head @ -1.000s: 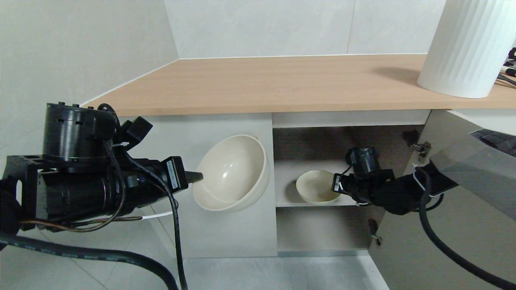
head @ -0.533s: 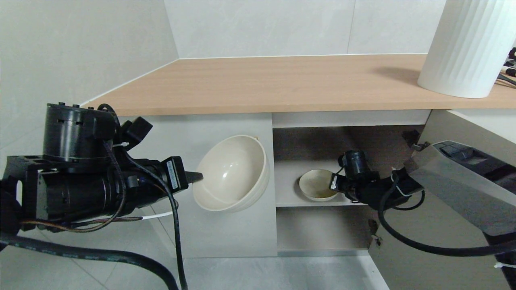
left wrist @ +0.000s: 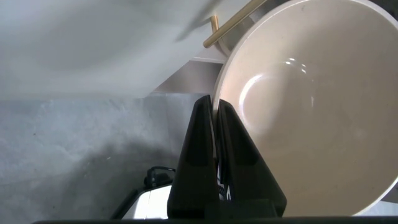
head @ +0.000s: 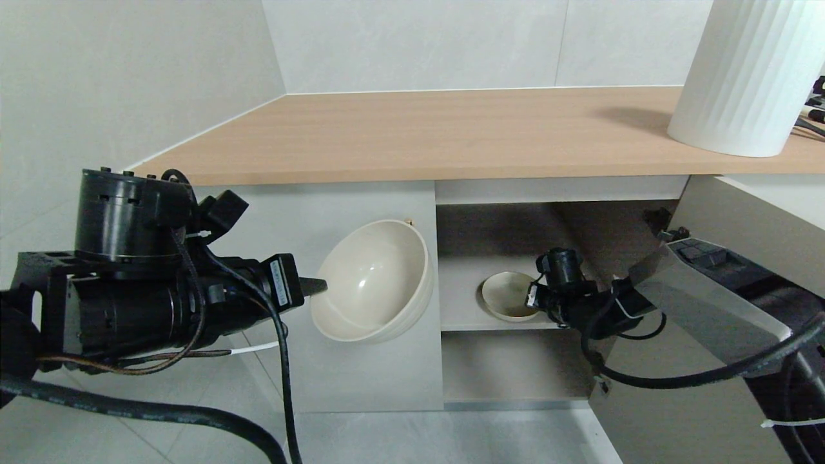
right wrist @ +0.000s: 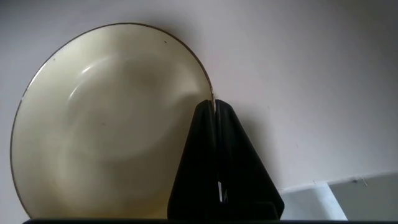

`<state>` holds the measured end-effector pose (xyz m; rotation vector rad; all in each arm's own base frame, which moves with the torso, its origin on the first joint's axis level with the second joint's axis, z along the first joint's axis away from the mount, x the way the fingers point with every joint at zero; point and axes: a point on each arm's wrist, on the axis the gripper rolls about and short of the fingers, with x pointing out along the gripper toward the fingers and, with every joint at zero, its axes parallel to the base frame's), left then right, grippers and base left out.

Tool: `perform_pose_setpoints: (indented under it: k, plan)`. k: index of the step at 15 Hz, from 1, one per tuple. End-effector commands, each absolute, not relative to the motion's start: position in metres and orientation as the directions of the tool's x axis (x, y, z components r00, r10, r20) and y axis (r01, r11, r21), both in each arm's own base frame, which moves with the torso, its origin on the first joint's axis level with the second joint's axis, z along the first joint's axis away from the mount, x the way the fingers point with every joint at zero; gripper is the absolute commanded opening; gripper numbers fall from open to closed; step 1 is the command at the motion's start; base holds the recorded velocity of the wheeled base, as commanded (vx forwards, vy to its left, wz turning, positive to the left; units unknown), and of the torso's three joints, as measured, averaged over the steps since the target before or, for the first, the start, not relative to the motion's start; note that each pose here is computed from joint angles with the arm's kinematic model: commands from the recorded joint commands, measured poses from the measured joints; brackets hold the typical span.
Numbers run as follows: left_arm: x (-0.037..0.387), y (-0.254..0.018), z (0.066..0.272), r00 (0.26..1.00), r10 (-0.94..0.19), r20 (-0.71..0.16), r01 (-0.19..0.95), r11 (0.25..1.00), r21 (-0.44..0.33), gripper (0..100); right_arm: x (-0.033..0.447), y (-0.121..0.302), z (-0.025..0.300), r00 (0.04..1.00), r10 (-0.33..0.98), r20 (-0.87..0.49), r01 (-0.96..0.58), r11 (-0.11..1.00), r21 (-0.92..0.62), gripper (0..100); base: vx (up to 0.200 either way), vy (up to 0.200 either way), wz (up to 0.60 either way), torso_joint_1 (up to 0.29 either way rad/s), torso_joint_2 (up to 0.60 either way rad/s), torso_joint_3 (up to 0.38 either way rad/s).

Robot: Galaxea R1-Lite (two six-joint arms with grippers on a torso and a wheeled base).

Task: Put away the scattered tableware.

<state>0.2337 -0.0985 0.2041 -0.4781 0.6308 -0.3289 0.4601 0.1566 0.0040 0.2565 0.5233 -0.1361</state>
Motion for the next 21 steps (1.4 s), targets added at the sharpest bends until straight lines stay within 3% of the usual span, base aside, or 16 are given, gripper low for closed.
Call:
perform_pose_setpoints:
  k: [1,11,12,15,17,19,21]
  plan:
    - [0.235,-0.099,0.203,0.761,-0.432,-0.485,0.147,0.842,-0.519,0,0.467,0.155,-0.001,0.861,-0.071,-0.503,0.202,0.957,0.209,0,0.0,0.0,0.0,0.0,0.0,0.0]
    - [0.239,-0.101,0.198,0.751,-0.431,-0.5,0.142,0.845,-0.515,0,0.479,0.15,0.004,0.878,-0.106,-0.466,0.23,0.949,0.218,0,0.0,0.0,0.0,0.0,0.0,0.0]
    - [0.241,-0.103,0.196,0.747,-0.429,-0.508,0.137,0.848,-0.513,0,0.479,0.15,0.004,0.878,-0.107,-0.466,0.231,0.949,0.217,100,0.0,0.0,0.0,0.0,0.0,0.0]
    - [0.248,-0.107,0.188,0.735,-0.431,-0.524,0.136,0.85,-0.509,0,0.475,0.15,0.012,0.88,-0.116,-0.461,0.237,0.948,0.213,100,0.0,0.0,0.0,0.0,0.0,0.0]
    - [0.256,-0.121,0.171,0.702,-0.425,-0.571,0.125,0.864,-0.488,0,0.45,0.156,0.047,0.875,-0.093,-0.476,0.215,0.954,0.209,100,0.0,0.0,0.0,0.0,0.0,0.0]
    - [0.264,-0.133,0.152,0.69,-0.366,-0.625,0.082,0.897,-0.435,0,0.407,0.17,0.078,0.853,-0.023,-0.522,0.143,0.971,0.19,100,0.0,0.0,0.0,0.0,0.0,0.0]
    - [0.268,-0.145,0.133,0.679,-0.294,-0.672,0.042,0.93,-0.364,0,0.361,0.184,0.117,0.816,0.163,-0.555,-0.025,0.968,0.249,100,0.0,0.0,0.0,0.0,0.0,0.0]
